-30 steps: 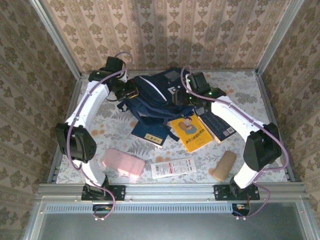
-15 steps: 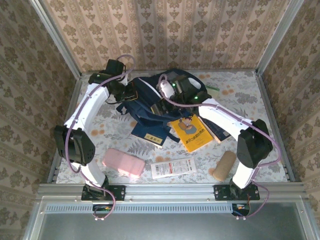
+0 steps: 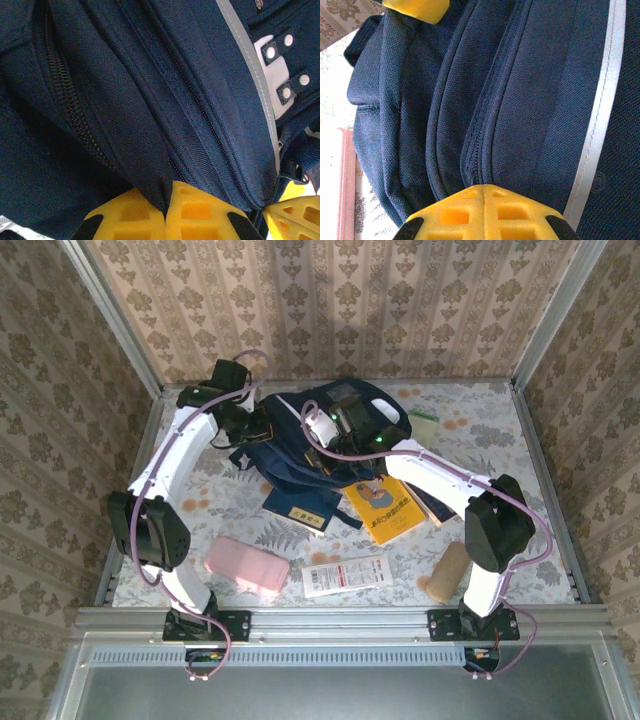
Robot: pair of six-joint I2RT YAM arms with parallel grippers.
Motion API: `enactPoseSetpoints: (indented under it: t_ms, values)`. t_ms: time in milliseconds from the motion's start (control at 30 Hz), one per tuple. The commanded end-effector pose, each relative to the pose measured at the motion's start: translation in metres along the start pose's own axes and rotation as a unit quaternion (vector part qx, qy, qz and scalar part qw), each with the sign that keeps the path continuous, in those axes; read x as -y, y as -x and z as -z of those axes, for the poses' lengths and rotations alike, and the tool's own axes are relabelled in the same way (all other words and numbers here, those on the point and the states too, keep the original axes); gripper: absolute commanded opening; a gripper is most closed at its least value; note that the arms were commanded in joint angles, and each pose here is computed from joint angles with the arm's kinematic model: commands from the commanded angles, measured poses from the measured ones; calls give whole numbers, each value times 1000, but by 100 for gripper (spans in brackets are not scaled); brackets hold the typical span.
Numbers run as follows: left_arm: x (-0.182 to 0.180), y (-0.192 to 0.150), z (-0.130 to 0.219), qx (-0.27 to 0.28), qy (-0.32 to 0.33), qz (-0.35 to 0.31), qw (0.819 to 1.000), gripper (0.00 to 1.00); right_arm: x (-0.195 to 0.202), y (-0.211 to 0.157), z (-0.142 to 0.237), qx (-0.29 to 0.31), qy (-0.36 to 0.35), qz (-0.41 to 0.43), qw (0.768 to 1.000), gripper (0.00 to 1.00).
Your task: Pack the student bag
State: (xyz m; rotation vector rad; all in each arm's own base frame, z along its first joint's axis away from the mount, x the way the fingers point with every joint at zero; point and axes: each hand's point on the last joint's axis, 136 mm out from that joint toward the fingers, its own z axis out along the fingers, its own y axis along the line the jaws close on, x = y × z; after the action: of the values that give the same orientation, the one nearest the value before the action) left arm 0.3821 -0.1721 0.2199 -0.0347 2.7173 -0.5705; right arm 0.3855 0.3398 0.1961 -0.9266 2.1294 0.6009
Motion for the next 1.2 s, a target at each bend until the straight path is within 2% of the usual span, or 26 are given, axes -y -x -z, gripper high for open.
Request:
enactPoseSetpoints:
  t_ms: [0, 133, 267, 333, 467, 533, 633, 667, 700, 867, 900, 933, 1033, 1167]
  values:
    - [4, 7, 25, 32, -6, -27, 999, 0, 18, 24, 9, 45, -27, -29, 998, 0]
    - [-9, 12, 29, 41, 18, -20, 999, 2, 17, 41, 14, 81, 6, -83, 993, 0]
    - [-20, 14, 33, 44, 34, -5, 998, 30, 21, 55, 14, 109, 22, -140, 984, 0]
    - [-28, 12, 34, 45, 48, 2, 998, 37, 25, 63, 15, 125, 34, -171, 977, 0]
    - [-42, 1, 34, 43, 65, 17, 997, 43, 28, 74, 15, 143, 52, -205, 967, 0]
    - [-42, -4, 34, 42, 61, 18, 997, 43, 24, 74, 13, 134, 63, -197, 969, 0]
    - [-39, -15, 34, 40, 53, 23, 998, 44, 37, 54, 8, 84, 8, -183, 980, 0]
    - [-34, -20, 31, 38, 44, 26, 998, 46, 45, 45, 10, 71, -18, -186, 980, 4]
    - [-28, -25, 28, 34, 38, 29, 998, 47, 52, 38, 12, 61, -43, -193, 978, 11]
    - [17, -61, -1, 6, -11, 56, 998, 48, 81, -13, 35, 10, -167, -230, 959, 13]
    - [25, -67, -6, 2, -21, 57, 998, 48, 86, -24, 41, 2, -189, -240, 952, 17]
    - [34, -76, -11, -4, -29, 53, 998, 48, 94, -39, 50, -14, -217, -262, 940, 25]
    - [42, -94, -19, -18, -33, 51, 998, 48, 97, -68, 57, -42, -217, -318, 922, 42]
    - [35, -107, -26, -22, -25, 53, 998, 47, 97, -91, 61, -31, -235, -419, 877, 45]
